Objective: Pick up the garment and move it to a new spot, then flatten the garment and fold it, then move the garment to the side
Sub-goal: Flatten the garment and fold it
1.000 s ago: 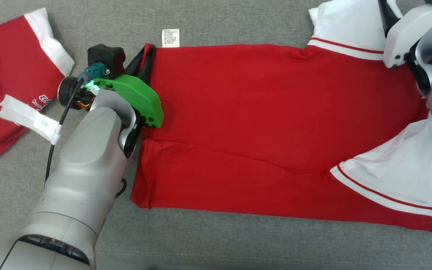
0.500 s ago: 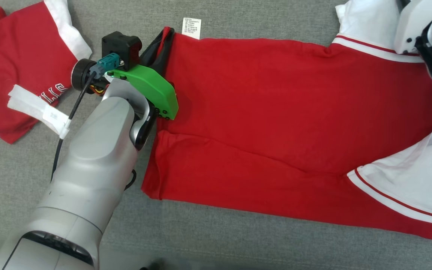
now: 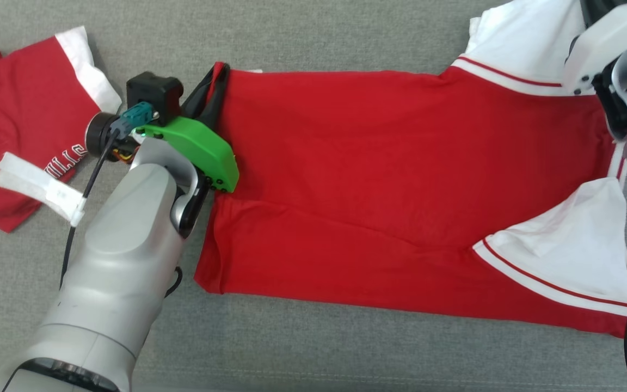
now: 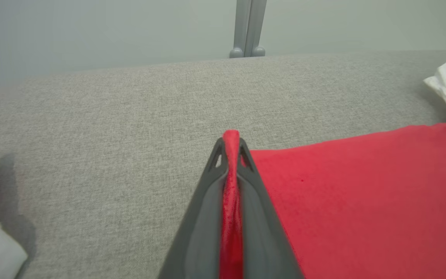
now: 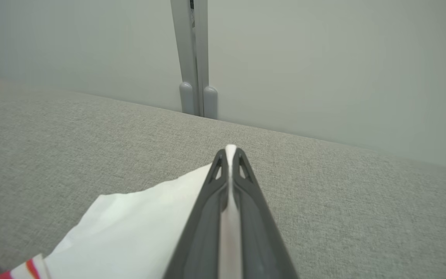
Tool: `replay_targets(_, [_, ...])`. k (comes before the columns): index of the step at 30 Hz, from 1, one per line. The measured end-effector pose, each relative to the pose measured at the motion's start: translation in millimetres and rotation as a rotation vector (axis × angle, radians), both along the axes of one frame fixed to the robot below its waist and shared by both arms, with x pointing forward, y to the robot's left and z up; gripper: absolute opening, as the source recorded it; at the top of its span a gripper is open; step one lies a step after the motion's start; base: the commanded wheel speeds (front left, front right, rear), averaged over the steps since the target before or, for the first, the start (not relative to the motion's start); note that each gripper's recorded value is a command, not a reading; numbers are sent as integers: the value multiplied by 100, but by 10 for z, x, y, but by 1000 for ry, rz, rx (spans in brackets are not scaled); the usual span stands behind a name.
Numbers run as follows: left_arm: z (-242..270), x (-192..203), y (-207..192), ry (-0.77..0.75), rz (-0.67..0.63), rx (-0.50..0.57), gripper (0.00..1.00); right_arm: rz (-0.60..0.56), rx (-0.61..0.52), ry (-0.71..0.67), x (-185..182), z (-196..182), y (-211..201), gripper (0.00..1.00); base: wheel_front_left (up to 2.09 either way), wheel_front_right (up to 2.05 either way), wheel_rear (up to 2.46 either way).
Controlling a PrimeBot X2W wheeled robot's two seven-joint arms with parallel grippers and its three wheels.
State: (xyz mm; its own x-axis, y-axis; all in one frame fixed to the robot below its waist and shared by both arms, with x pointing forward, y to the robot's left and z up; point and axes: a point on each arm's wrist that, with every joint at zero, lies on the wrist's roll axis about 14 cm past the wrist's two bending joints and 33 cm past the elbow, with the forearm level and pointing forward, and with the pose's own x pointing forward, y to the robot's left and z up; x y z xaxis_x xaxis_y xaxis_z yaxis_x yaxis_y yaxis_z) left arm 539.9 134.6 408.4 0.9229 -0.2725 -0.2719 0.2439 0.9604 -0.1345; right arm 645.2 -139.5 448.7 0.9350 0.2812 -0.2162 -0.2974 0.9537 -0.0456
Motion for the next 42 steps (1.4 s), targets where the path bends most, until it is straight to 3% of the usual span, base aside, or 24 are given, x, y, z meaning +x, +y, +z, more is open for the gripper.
replay_targets(10, [151, -49, -53, -49, -4, -24, 0, 15, 94, -75, -581, 107, -168, 0, 0, 0, 0])
replay_targets(29, [406, -322, -61, -152, 24, -78, 0, -84, 333, -130, -1749, 254, -250, 0, 0, 0, 0])
replay_targets(42, [273, -778, -32, -140, 71, -100, 0, -183, 326, -38, -2197, 53, -388, 0, 0, 0, 0])
